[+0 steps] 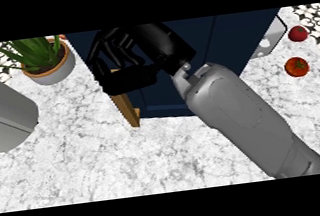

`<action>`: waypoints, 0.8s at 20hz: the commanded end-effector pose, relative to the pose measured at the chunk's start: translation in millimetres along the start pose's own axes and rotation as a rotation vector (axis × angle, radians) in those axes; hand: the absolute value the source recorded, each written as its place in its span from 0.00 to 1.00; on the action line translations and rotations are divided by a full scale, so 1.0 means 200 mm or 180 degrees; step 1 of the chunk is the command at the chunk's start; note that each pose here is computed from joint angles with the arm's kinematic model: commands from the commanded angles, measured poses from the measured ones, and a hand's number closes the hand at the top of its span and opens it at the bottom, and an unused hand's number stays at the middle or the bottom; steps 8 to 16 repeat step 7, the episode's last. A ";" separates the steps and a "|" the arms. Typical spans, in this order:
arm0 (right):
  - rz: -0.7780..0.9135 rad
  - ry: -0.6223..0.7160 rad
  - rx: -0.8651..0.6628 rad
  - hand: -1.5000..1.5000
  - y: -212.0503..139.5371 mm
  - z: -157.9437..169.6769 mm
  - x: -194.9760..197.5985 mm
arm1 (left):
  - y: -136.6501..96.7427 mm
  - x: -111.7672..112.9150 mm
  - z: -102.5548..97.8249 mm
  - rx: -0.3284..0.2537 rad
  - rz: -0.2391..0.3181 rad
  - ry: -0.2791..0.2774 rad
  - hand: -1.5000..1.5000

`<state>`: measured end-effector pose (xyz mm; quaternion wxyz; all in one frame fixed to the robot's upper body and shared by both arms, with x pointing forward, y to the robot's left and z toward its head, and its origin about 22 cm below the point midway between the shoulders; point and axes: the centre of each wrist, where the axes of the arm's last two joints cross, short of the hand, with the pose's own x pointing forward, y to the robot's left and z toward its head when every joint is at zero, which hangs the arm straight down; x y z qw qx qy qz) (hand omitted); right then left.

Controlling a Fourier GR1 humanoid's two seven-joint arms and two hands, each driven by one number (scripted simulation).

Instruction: Pick up the wine, place it into the cabinet and close the cabinet

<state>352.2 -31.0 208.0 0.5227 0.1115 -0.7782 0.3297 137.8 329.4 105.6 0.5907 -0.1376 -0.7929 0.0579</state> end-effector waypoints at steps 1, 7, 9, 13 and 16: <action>0.0246 0.0319 -0.0576 1.00 -0.32 -0.01 -0.07 | -0.02 -0.07 -0.05 0.0026 -0.0008 -0.0083 0.00; 0.0191 0.0318 -0.0610 1.00 -0.38 0.00 -0.14 | -0.09 -0.09 -0.07 0.0068 -0.0009 -0.0035 0.00; 0.0191 0.0318 -0.0610 1.00 -0.38 0.00 -0.14 | -0.09 -0.09 -0.07 0.0068 -0.0009 -0.0035 0.00; 0.0191 0.0318 -0.0610 1.00 -0.38 0.00 -0.14 | -0.09 -0.09 -0.07 0.0068 -0.0009 -0.0035 0.00; 0.0191 0.0318 -0.0610 1.00 -0.38 0.00 -0.14 | -0.09 -0.09 -0.07 0.0068 -0.0009 -0.0035 0.00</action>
